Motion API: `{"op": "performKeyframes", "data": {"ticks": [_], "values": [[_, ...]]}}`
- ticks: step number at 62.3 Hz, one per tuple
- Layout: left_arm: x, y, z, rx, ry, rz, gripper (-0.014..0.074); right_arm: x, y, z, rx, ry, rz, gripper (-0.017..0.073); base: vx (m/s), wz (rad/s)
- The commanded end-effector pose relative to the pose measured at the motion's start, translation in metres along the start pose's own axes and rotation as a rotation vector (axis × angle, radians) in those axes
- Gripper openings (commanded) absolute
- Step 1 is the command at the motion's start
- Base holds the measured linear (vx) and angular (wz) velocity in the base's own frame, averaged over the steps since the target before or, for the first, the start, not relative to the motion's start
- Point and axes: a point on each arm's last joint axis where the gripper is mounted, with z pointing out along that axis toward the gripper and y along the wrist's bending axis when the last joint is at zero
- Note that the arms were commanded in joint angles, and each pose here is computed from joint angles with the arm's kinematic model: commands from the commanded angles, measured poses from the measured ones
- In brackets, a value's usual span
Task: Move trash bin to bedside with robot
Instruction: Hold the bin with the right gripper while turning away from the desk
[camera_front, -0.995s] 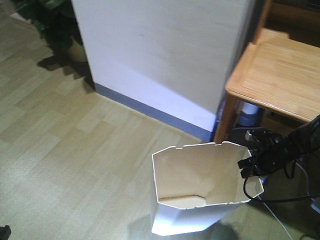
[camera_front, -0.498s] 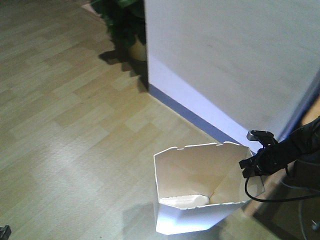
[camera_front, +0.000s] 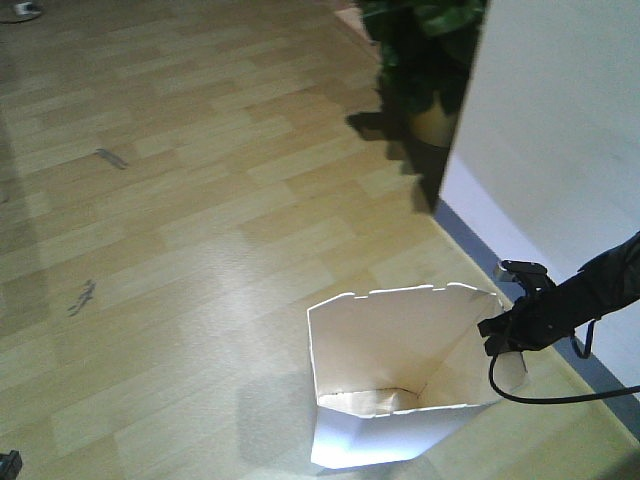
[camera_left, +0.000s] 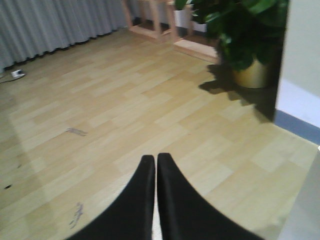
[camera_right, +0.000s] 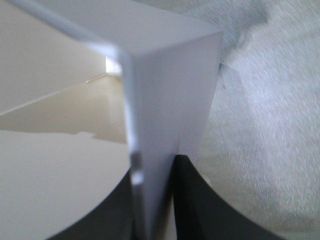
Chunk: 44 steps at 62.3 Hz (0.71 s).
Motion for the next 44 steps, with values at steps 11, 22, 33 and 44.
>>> {"op": "performKeyframes", "data": {"ticks": [11,22,33,44], "values": [[-0.0014,0.0001,0.0005,-0.005,-0.072,-0.005,-0.0007,-0.0155,0.0196,-0.0278,-0.145,-0.047,0.007,-0.0001,0.18,0.60],[-0.0014,0.0001,0.0005,-0.005,-0.072,-0.005,-0.0007,-0.0155,0.0196,-0.0278,-0.145,-0.047,0.007,-0.0001,0.19,0.48],[-0.0014,0.0001,0.0005,-0.005,-0.072,-0.005,-0.0007,-0.0155,0.0196,-0.0278,-0.145,-0.047,0.007,-0.0001,0.20,0.41],[-0.0014,0.0001,0.0005,-0.005,-0.072,-0.005,-0.0007,-0.0155,0.0196,-0.0278,-0.145,-0.047,0.007,-0.0001,0.22,0.39]]}}
